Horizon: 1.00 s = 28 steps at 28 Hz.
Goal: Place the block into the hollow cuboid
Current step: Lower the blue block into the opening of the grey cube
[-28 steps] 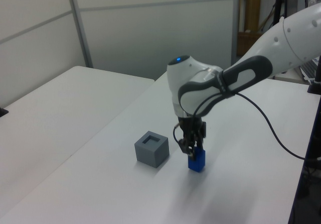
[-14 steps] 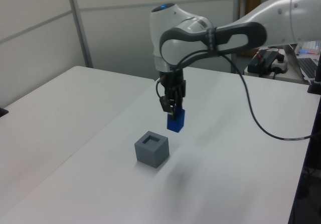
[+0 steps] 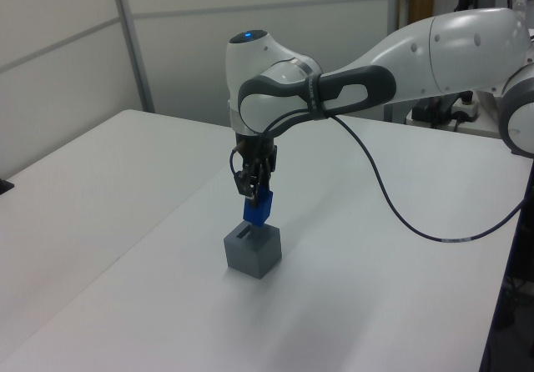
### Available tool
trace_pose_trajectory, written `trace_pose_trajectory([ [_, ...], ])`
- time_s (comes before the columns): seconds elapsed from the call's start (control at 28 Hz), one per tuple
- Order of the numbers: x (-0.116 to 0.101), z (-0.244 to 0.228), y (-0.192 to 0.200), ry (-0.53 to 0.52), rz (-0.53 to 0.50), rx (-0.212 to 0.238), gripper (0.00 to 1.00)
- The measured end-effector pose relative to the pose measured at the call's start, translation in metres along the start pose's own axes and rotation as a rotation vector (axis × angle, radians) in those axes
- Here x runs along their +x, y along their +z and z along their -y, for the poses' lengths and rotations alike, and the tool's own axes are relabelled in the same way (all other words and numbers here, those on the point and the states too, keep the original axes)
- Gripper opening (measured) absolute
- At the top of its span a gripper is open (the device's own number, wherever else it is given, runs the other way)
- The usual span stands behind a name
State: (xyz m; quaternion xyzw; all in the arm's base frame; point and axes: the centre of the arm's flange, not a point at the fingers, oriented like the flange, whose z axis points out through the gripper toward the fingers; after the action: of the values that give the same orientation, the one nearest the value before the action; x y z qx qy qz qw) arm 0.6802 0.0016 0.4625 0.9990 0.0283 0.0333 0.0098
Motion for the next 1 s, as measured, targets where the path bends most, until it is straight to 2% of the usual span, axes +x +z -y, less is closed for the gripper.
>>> trace_pose_trajectory([
  [0.18,0.001,0.006,0.001,0.001,0.001,0.009,0.51],
  [0.61,0.003,0.013,0.016,0.116,0.011,0.013,0.51],
  [1.0,0.002,0.021,0.022,0.132,0.023,0.014,0.51],
])
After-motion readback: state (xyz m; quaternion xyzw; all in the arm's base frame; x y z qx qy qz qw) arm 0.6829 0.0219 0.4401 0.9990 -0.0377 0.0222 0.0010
